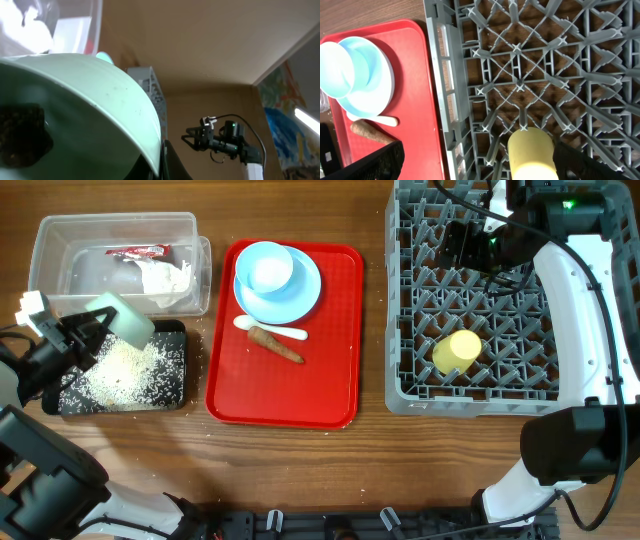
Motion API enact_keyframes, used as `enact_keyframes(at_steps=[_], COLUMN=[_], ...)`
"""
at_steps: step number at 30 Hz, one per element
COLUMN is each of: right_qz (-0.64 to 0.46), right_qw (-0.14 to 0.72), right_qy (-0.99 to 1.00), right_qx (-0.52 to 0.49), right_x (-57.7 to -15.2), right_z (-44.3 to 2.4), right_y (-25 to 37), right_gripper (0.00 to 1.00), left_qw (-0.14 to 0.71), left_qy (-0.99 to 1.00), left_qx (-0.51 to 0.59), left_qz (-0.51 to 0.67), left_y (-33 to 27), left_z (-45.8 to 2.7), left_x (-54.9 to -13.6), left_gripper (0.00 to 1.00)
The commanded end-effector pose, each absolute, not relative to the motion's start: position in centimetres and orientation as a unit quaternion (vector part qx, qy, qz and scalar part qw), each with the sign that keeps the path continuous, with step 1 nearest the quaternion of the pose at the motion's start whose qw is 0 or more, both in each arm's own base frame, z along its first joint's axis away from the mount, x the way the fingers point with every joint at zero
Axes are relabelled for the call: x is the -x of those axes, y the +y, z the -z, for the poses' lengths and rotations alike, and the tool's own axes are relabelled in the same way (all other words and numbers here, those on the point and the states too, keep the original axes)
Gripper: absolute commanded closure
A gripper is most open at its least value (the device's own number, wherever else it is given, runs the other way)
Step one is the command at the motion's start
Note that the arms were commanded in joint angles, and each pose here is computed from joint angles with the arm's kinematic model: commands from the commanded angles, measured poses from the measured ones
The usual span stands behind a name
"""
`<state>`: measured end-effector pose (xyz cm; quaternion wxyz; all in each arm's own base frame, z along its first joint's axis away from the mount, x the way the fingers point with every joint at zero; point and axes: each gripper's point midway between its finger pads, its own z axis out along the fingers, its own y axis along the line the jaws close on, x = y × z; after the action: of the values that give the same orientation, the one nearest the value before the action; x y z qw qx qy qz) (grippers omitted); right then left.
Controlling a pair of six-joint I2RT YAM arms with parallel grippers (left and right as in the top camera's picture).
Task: Sort waste into correct bins and load items into the dishwasher rack
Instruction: 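Tip the scraps bowl over the black tray to empty it, then carry the emptied bowl back and stack it on the plate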
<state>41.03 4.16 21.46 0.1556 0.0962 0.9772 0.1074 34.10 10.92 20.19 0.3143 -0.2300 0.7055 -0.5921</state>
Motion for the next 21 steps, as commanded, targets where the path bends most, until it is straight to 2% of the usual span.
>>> enact_keyframes(at_steps=[1,8,16,19,21], right_qz=[-0.103,-0.103,-0.104,-0.104,-0.104], right_qw=[0.185,0.185,0.183,0.183,0.183], right_qy=[0.974,0.974,0.974,0.974,0.974], right_qx=[-0.085,-0.085,-0.088,-0.088,-0.088], right_x=[-41.2,-41.2,-41.1,-41.1,-41.1], right_z=[-23.3,-23.3,-23.3,-23.3,-23.3], right_y=[4.1,4.1,4.1,4.1,4.1], right_gripper=[0.04,0.04,0.04,0.03,0.04], left_qw=[0.351,0.38,0.356,0.343,0.315], left_qy=[0.676,0.688,0.708,0.785,0.843], left_qx=[0.212,0.181,0.187,0.121,0.094], left_qz=[0.613,0.591,0.58,0.501,0.426], left_y=[11.6,12.3,11.2,6.5,3.2], left_z=[-21.5,-21.4,-22.8,-25.2,-24.8], left_x=[-34.2,-34.6,-34.9,-34.8,-34.6], left_gripper=[0.96,0.96,0.96,0.96,0.96])
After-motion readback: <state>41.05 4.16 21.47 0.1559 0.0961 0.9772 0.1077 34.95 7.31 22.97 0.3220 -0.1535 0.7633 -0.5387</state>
